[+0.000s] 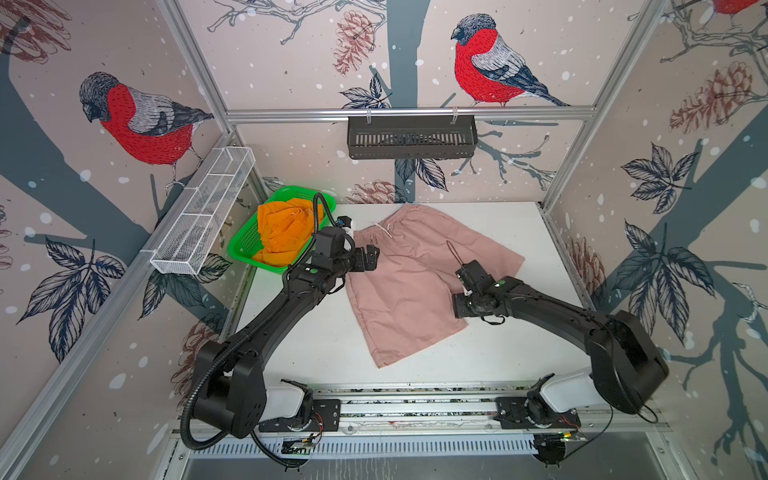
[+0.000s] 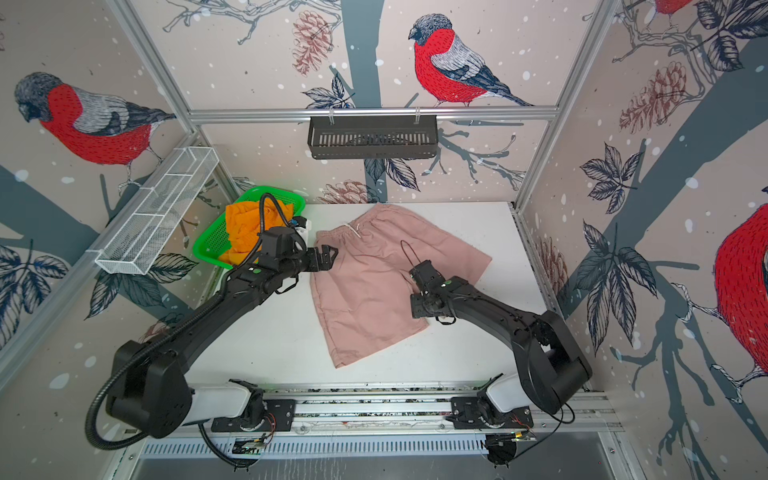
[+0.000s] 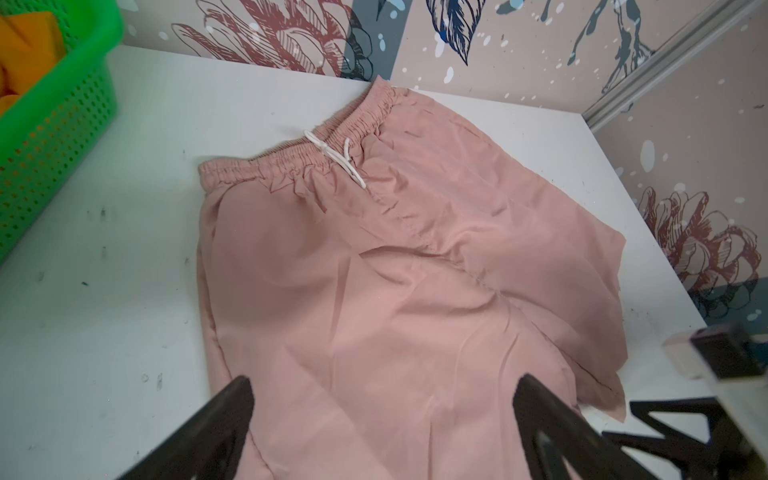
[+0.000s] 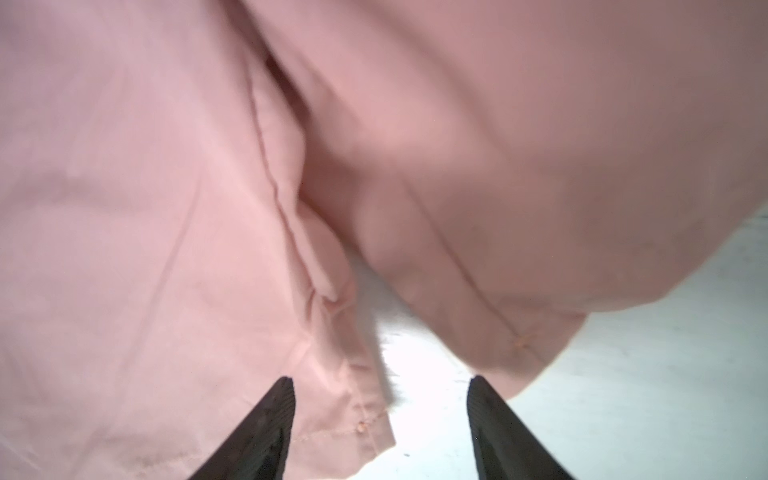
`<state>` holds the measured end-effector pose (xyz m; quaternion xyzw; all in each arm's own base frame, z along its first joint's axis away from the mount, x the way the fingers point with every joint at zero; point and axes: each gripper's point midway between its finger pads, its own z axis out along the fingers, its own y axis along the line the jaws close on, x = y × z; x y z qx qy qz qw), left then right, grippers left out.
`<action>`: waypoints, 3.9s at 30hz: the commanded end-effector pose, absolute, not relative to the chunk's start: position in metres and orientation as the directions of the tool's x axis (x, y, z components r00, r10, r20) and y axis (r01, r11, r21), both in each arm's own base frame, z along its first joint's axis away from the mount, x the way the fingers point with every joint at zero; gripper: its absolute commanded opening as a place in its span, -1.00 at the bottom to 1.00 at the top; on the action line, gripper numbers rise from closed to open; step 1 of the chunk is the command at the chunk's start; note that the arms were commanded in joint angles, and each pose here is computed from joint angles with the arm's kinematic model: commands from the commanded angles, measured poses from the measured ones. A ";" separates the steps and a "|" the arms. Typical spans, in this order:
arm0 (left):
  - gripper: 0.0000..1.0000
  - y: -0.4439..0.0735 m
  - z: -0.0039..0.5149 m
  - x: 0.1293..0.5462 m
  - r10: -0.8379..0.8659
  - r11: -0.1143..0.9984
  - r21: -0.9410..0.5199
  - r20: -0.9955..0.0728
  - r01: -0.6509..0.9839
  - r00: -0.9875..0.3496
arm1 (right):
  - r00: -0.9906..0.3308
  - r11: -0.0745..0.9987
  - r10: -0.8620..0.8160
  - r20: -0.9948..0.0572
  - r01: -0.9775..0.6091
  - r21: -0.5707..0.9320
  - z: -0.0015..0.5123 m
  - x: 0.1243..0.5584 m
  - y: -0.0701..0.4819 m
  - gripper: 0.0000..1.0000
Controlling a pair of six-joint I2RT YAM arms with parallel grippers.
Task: Fold and stack the shorts
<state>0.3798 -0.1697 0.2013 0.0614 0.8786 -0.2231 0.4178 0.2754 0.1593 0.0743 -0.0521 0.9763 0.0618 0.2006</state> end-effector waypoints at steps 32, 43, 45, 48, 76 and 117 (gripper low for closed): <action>0.96 -0.255 0.208 0.461 0.173 0.696 -0.213 -0.878 0.686 -0.447 | -0.952 0.926 0.001 -0.305 -0.114 0.361 0.024 0.222 0.186 0.31; 0.96 -0.321 0.139 0.497 0.251 0.595 -0.278 -0.827 0.754 -0.503 | -0.927 0.899 0.044 -0.374 -0.126 0.419 0.045 0.239 0.185 0.37; 0.96 -0.325 0.123 0.508 0.263 0.603 -0.281 -0.814 0.747 -0.519 | -0.923 0.897 0.048 -0.382 -0.128 0.423 0.044 0.241 0.186 0.36; 0.96 -0.324 0.106 0.523 0.260 0.628 -0.279 -0.805 0.726 -0.534 | -0.917 0.905 0.056 -0.395 -0.120 0.407 0.040 0.242 0.181 0.38; 0.95 -0.208 0.048 0.457 0.033 0.896 -0.331 -0.614 0.295 -0.789 | -0.923 0.915 0.161 -0.350 0.006 0.404 0.038 0.282 0.136 0.41; 0.96 -0.276 0.073 0.557 0.193 0.785 -0.268 -0.751 0.559 -0.631 | -0.795 0.936 0.239 -0.558 0.035 0.350 0.079 0.308 0.093 0.47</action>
